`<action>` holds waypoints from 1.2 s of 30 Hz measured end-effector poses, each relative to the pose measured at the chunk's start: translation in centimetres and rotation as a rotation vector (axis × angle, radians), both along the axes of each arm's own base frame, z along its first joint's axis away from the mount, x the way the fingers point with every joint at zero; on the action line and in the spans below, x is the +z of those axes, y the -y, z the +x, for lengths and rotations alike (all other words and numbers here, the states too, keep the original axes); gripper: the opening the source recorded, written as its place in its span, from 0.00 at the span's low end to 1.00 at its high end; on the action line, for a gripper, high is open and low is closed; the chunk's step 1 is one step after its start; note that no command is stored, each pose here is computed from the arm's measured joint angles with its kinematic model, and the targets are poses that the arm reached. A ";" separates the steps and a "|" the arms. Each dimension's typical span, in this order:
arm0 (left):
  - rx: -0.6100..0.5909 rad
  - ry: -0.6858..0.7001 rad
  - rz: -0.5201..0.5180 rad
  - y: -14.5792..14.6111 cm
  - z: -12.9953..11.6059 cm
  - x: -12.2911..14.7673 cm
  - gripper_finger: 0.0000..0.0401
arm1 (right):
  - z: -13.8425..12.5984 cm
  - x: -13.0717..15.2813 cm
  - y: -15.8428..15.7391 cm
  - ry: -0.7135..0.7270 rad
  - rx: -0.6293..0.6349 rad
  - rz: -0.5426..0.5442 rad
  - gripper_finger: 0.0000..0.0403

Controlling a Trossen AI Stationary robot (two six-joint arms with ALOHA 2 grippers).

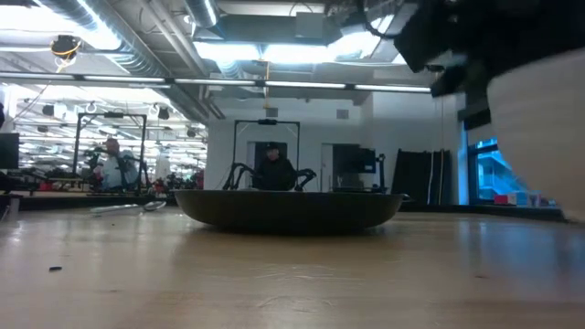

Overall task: Set table place
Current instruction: Put the bowl on the plate

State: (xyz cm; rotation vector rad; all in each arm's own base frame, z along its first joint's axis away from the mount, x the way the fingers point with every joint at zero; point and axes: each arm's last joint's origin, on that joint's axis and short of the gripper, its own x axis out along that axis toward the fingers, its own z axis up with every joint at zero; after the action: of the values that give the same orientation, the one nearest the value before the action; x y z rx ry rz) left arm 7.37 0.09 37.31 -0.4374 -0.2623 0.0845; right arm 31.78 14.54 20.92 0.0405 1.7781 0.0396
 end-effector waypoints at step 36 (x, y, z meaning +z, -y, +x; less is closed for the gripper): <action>0.024 0.004 -0.014 -0.1 0.0 0.0 0.21 | 4.5 20.4 19.1 0.700 -0.582 -0.056 0.02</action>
State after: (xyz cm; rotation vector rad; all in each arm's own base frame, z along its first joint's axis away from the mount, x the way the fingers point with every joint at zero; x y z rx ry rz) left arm 7.34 0.17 37.35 -0.4487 -0.2712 0.1090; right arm 36.31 -4.53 41.34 0.4470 1.0168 -0.3742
